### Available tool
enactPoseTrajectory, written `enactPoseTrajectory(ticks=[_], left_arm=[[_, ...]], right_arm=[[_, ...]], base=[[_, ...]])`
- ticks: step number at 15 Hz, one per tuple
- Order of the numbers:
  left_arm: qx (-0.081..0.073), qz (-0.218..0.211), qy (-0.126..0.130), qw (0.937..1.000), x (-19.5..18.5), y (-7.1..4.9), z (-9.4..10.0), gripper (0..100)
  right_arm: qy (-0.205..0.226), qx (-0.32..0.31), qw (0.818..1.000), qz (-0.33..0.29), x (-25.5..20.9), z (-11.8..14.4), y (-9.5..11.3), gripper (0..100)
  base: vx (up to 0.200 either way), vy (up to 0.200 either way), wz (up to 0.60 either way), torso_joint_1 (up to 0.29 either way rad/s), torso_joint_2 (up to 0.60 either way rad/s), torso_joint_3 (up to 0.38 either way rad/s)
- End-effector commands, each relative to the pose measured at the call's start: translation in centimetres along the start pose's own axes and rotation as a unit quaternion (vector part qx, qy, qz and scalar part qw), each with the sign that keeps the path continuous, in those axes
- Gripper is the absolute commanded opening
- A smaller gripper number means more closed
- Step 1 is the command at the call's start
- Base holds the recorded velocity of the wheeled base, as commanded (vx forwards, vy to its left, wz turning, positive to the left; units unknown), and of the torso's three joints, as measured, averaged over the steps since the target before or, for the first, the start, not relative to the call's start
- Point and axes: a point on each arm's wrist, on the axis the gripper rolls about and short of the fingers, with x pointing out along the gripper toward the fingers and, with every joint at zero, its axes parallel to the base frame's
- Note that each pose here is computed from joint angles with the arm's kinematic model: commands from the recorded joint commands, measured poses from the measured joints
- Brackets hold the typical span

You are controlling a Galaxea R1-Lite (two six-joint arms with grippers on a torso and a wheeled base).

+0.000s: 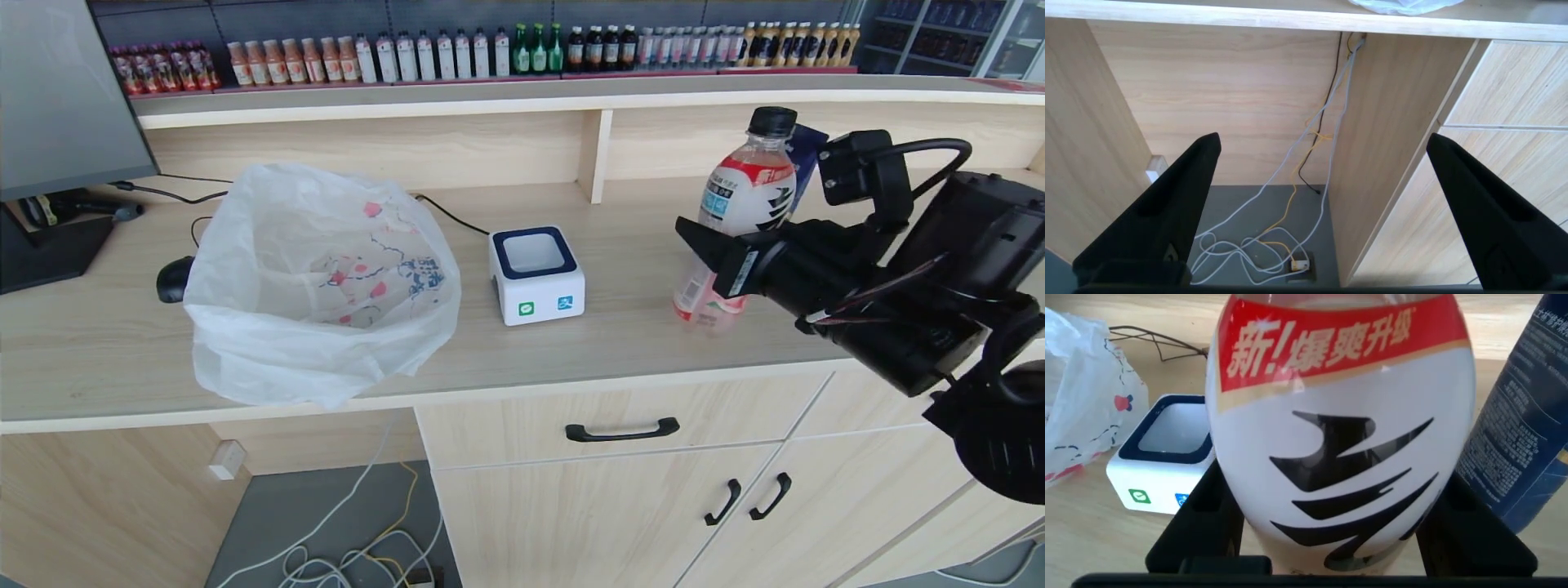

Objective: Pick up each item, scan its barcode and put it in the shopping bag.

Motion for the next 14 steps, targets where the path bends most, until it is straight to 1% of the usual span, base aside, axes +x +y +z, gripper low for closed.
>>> enactPoseTrajectory(ticks=[1, 7, 8, 9, 10, 11, 14], left_arm=[[0.0, 0.0, 0.0, 1.0, 0.0, 0.0, 0.0, 100], [0.0, 0.0, 0.0, 1.0, 0.0, 0.0, 0.0, 100], [0.0, 0.0, 0.0, 1.0, 0.0, 0.0, 0.0, 100], [0.0, 0.0, 0.0, 1.0, 0.0, 0.0, 0.0, 100], [0.0, 0.0, 0.0, 1.0, 0.0, 0.0, 0.0, 100], [0.0, 0.0, 0.0, 1.0, 0.0, 0.0, 0.0, 100], [0.0, 0.0, 0.0, 1.0, 0.0, 0.0, 0.0, 100]], right_arm=[[-0.014, 0.009, 1.0, 0.019, -4.0, 1.6, 0.0, 0], [-0.014, 0.02, 0.997, 0.073, -10.0, 1.8, 1.3, 0], [-0.013, 0.032, 0.996, 0.082, -11.2, 1.7, 1.5, 0], [-0.013, 0.033, 0.996, 0.082, -11.2, 1.7, 1.5, 0], [-0.017, 0.048, 0.995, 0.091, -13.6, 1.7, 1.3, 0], [-0.018, 0.057, 0.994, 0.095, -14.4, 1.6, 1.2, 0], [-0.025, 0.063, 0.991, 0.117, -15.6, 1.7, 1.0, 0]], base=[[0.0, 0.0, 0.0, 0.0, 0.0, 0.0], [0.0, 0.0, 0.0, 0.0, 0.0, 0.0], [0.0, 0.0, 0.0, 0.0, 0.0, 0.0], [0.0, 0.0, 0.0, 0.0, 0.0, 0.0], [0.0, 0.0, 0.0, 0.0, 0.0, 0.0], [0.0, 0.0, 0.0, 0.0, 0.0, 0.0], [0.0, 0.0, 0.0, 0.0, 0.0, 0.0]])
